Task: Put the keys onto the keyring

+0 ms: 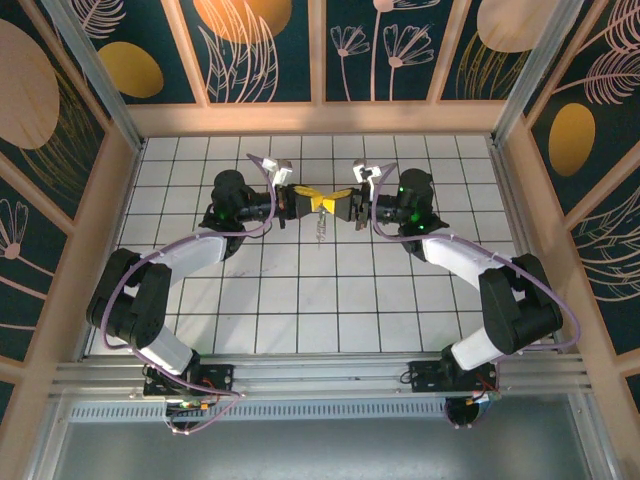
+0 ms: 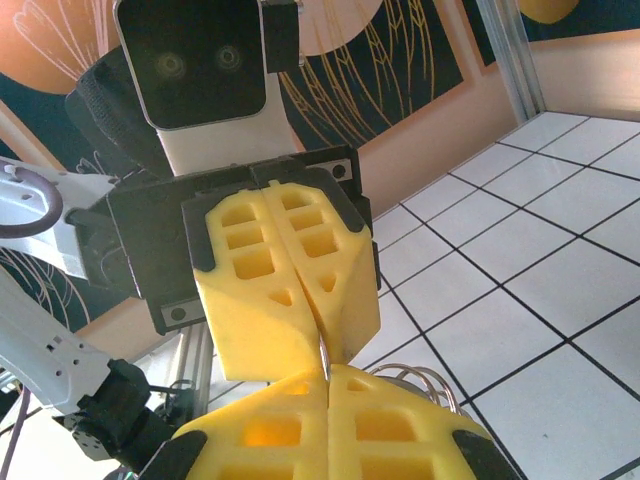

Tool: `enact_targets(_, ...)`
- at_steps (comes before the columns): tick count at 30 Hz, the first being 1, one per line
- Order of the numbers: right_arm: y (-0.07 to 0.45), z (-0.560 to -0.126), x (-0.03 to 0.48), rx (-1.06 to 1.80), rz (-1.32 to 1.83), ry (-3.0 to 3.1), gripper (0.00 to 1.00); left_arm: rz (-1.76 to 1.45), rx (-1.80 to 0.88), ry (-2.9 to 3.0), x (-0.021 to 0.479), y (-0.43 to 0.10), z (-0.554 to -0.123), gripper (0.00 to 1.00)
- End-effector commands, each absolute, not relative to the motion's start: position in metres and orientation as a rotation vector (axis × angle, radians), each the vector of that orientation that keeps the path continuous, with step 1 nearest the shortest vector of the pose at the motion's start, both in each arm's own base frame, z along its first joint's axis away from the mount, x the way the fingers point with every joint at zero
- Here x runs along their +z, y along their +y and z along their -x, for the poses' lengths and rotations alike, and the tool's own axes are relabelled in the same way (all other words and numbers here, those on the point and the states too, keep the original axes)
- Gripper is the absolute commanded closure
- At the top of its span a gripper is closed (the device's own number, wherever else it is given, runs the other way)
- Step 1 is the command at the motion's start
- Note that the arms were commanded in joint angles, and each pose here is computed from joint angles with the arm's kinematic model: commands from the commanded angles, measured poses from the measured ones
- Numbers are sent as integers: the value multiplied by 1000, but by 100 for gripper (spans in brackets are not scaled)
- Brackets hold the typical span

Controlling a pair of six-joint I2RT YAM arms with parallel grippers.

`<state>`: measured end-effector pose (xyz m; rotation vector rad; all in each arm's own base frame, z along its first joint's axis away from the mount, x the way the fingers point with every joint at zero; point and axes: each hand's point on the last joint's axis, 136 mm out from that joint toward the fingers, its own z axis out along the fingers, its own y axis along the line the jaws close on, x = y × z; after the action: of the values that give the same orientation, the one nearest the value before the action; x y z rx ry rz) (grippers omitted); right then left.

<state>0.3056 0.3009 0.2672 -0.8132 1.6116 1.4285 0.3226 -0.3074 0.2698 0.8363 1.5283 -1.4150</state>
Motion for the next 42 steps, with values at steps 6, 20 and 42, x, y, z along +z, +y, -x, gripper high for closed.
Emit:
enact_targets(6,302,-315,272,1380,872,1605,100,-905,-1350,1498,285,-313,-324,86)
enact_targets(20,286,-351,245,1263,961,1801,100,-1003,-1265,1605,268,-301,-350,59)
enact_targets(42,303,-341,234,1373,1185,1837,100,-1141,-1434,1654,232,-302,-350,58)
